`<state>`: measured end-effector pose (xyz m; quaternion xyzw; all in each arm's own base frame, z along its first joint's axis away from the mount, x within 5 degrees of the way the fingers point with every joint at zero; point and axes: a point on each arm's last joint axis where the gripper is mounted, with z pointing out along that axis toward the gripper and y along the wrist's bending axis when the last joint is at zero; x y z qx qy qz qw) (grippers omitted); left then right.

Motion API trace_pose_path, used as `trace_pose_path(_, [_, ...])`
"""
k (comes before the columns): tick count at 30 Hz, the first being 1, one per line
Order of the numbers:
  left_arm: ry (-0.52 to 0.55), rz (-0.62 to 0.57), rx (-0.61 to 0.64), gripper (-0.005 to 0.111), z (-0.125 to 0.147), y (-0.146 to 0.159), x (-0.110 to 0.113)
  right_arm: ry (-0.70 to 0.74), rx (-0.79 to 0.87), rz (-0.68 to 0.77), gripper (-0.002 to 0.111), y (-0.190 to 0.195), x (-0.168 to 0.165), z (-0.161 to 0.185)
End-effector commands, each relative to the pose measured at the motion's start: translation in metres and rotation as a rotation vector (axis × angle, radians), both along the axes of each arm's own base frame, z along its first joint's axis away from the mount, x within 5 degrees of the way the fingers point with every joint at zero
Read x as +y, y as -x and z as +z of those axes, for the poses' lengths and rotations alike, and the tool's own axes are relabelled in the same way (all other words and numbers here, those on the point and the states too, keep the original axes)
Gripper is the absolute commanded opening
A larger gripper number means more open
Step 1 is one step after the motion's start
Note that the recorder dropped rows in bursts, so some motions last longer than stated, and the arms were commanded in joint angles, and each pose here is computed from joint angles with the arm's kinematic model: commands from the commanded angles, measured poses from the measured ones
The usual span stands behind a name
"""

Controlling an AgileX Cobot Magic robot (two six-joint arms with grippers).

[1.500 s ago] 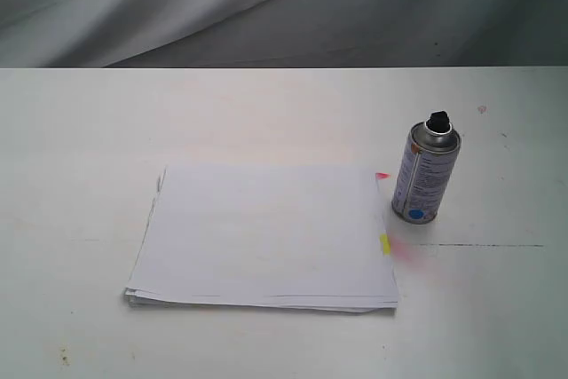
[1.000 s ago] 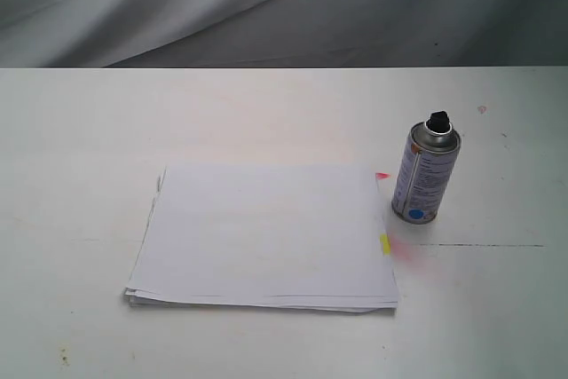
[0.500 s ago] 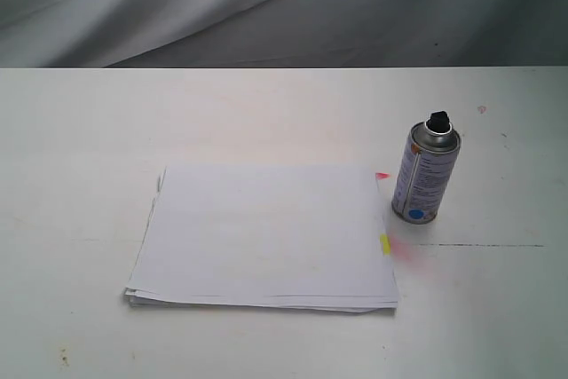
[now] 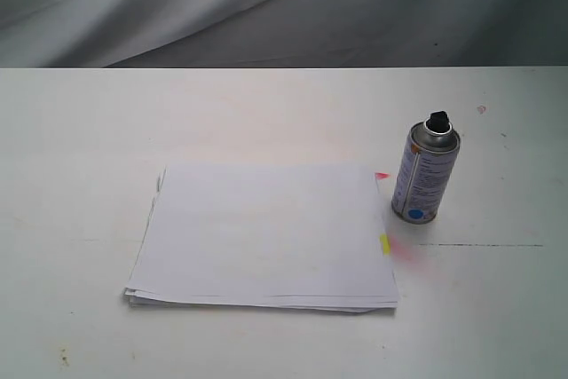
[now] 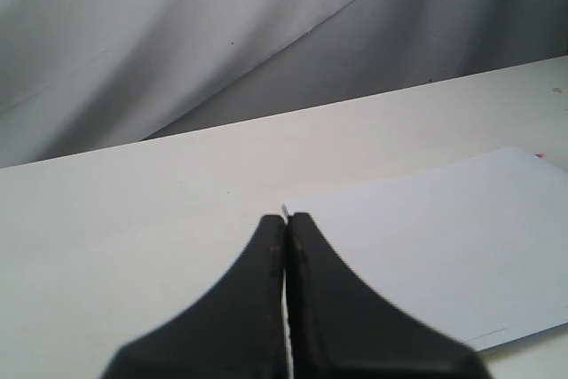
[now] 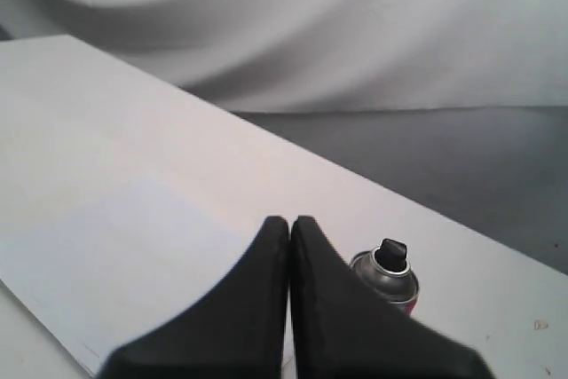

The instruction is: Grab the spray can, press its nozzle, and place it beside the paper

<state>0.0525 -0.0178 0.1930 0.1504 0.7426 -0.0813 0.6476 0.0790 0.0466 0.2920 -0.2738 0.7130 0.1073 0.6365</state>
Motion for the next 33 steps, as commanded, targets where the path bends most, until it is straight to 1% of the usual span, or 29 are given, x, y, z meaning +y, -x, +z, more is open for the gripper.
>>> trace_pose_path(1, [0.005, 0.002, -0.007, 0.000, 0.000, 0.000, 0.000, 0.067, 0.092, -0.007, 0.000, -0.031, 0.016, -0.001])
trace_pose_path(4, [0.005, 0.002, -0.007, 0.000, 0.000, 0.000, 0.000, 0.088, 0.156, -0.017, 0.000, -0.051, 0.026, -0.014])
trace_pose_path(8, [0.005, 0.002, -0.007, 0.000, 0.000, 0.000, 0.000, 0.058, 0.315, -0.054, 0.000, -0.070, 0.036, -0.035])
trace_pose_path(11, [0.005, 0.002, -0.007, 0.000, 0.000, 0.000, 0.000, 0.022, 0.406, -0.087, 0.000, -0.080, 0.041, -0.048])
trace_pose_path(14, [0.005, 0.002, -0.007, 0.000, 0.000, 0.000, 0.000, -0.058, 0.437, -0.125, 0.000, -0.089, 0.045, -0.053])
trace_pose_path(17, [0.005, 0.002, -0.007, 0.000, 0.000, 0.000, 0.000, -0.109, 0.375, -0.133, 0.000, -0.095, 0.047, -0.054])
trace_pose_path(22, [0.005, 0.002, -0.007, 0.000, 0.000, 0.000, 0.000, -0.194, 0.200, -0.145, 0.000, -0.093, 0.042, -0.069])
trace_pose_path(26, [0.005, 0.002, -0.007, 0.000, 0.000, 0.000, 0.000, -0.196, 0.190, -0.169, 0.000, -0.090, 0.037, -0.089])
trace_pose_path(33, [0.005, 0.002, -0.007, 0.000, 0.000, 0.000, 0.000, -0.115, 0.155, -0.234, 0.000, -0.101, 0.035, -0.108])
